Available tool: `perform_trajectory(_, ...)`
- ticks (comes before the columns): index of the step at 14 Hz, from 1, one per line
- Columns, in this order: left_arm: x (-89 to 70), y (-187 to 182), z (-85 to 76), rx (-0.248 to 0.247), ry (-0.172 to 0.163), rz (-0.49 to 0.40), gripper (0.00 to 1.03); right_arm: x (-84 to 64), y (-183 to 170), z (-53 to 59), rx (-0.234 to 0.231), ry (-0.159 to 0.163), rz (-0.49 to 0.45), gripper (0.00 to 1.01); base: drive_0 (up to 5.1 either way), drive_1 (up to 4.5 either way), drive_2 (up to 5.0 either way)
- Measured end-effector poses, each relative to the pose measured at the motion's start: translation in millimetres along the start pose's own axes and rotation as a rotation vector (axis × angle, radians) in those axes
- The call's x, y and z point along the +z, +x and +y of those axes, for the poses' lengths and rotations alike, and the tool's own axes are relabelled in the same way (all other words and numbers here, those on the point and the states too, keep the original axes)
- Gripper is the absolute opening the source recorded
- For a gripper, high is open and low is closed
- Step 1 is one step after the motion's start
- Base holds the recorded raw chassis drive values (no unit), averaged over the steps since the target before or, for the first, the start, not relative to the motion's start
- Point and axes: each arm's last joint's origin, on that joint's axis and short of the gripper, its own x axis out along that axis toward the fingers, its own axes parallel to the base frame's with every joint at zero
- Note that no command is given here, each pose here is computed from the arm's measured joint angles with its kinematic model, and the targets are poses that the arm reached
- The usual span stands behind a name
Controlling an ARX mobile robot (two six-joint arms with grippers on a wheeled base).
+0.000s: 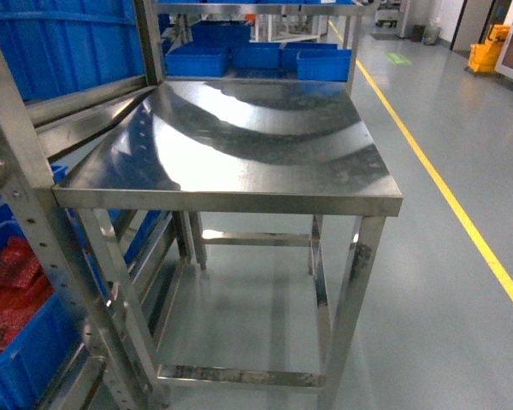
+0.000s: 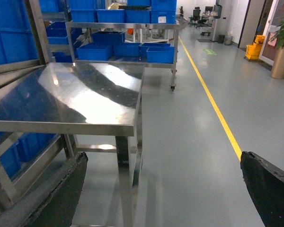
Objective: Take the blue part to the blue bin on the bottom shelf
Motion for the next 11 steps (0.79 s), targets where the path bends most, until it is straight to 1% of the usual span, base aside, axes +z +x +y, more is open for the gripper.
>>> perform_trajectory(11,0.4,-0.2,0.0,0.0,-0.001,-0.003,0.43,0.0,0.0,0.0,0.002,0.0,0.0,0.98,-4.9,2.5,2.5)
